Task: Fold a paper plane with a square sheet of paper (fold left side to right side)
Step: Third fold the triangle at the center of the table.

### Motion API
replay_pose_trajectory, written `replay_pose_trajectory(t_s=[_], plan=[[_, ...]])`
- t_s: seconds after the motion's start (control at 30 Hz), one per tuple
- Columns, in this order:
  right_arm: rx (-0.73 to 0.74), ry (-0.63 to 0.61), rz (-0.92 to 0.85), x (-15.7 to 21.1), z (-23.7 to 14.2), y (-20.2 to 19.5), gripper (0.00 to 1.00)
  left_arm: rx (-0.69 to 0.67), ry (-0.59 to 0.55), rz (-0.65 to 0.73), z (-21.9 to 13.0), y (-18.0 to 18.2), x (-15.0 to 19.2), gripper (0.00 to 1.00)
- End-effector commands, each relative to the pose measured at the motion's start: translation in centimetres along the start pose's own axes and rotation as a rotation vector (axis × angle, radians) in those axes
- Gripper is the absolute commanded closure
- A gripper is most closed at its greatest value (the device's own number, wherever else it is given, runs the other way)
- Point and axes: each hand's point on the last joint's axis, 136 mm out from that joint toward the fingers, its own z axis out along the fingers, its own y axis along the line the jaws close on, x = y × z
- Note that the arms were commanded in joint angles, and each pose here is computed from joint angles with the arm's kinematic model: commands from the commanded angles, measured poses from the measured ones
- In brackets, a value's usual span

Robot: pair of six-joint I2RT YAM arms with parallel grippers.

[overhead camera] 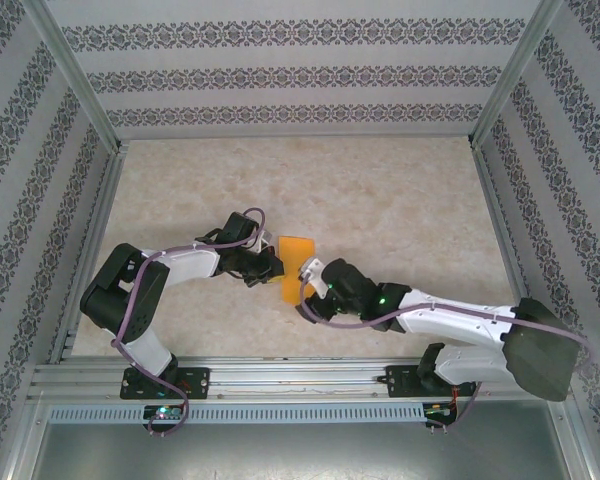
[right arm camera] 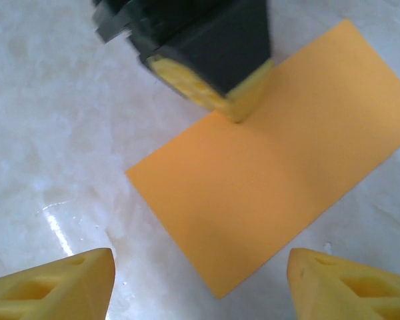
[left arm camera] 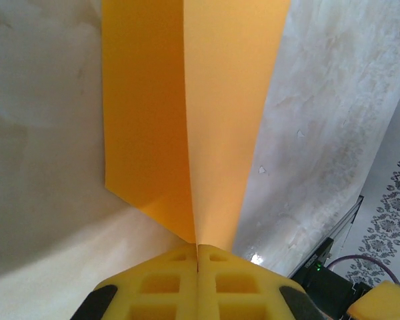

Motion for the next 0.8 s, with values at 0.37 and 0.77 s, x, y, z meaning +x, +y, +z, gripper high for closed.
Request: replay_pose_trajectory(t_s=[0.37, 0.77], plan=[[0.188, 0.116, -0.318, 0.2, 4.9, 1.4, 0.2, -0.009, 0.024, -0.034, 0.1, 0.1, -0.1, 1.0], [0.199, 0.102, -0.3, -1.2, 6.4, 1.7, 0.41, -0.03, 0.032, -0.037, 0.3, 0.7, 0.1, 1.0]])
